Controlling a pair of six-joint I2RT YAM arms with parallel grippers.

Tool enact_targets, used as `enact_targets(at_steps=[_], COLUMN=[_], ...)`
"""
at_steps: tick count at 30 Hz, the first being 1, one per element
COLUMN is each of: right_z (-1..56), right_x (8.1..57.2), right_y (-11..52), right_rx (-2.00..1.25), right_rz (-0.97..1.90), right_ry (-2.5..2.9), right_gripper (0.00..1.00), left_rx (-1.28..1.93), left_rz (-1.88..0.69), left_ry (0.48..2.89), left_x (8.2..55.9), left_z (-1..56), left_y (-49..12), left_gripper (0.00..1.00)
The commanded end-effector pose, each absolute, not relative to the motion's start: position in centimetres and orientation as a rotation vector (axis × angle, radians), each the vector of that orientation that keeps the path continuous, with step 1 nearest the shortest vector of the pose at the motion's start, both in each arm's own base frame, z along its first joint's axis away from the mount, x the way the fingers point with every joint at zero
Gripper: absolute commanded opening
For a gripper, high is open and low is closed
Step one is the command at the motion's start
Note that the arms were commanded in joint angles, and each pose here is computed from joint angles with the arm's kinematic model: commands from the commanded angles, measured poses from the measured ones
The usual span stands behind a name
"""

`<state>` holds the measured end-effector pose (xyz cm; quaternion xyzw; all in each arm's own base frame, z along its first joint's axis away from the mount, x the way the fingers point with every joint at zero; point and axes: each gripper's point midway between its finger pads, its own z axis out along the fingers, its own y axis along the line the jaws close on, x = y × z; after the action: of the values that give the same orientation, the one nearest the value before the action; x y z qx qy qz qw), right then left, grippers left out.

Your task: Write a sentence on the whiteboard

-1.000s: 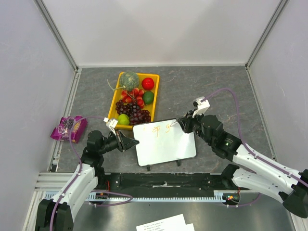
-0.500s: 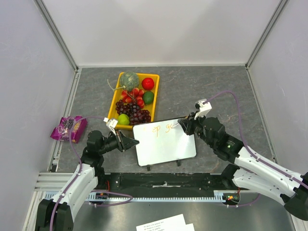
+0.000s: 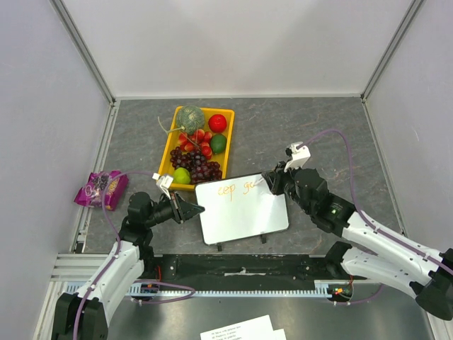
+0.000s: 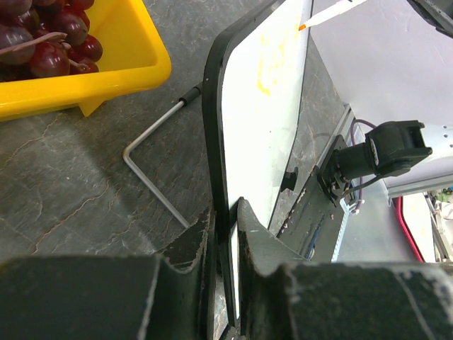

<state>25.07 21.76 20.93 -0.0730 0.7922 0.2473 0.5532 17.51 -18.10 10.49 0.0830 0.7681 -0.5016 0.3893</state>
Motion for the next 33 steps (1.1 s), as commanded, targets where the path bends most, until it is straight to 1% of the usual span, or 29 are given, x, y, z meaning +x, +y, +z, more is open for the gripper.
enact_targets(at_steps=[1,10,17,20,29,33], right_z=[21.8,22.9,22.6,23.7,25.7,24.3], right_x=[26.3,26.5,26.1,25.8,24.9,25.1], right_y=[20.6,21.9,22.9,23.1,21.7,20.6], right_rx=[-0.134,-0.146,-0.176,-0.178,-0.137,-0.121], right_rz=[0.492,0.549,0.603,0.646,0.674,0.603], right_ry=[1.859,1.835,1.847,1.81,1.75,1.79], right_gripper=[0.0,0.0,0.0,0.0,0.0,0.0], left_rx=[0.245,0.248,0.249,0.246,0.249,0.248], left_rz=[-1.229,-1.229,-1.23,-1.228,-1.23,-1.229], left_ry=[1.91,1.909,1.911,1.911,1.911,1.909], left_x=[18.1,18.1,18.1,18.1,18.1,18.1], left_z=[10.9,10.9,10.9,10.9,10.9,10.9], left_y=[-17.9,-17.9,-17.9,-17.9,-17.9,-17.9], left_gripper=[0.02,0.02,0.02,0.02,0.02,0.02])
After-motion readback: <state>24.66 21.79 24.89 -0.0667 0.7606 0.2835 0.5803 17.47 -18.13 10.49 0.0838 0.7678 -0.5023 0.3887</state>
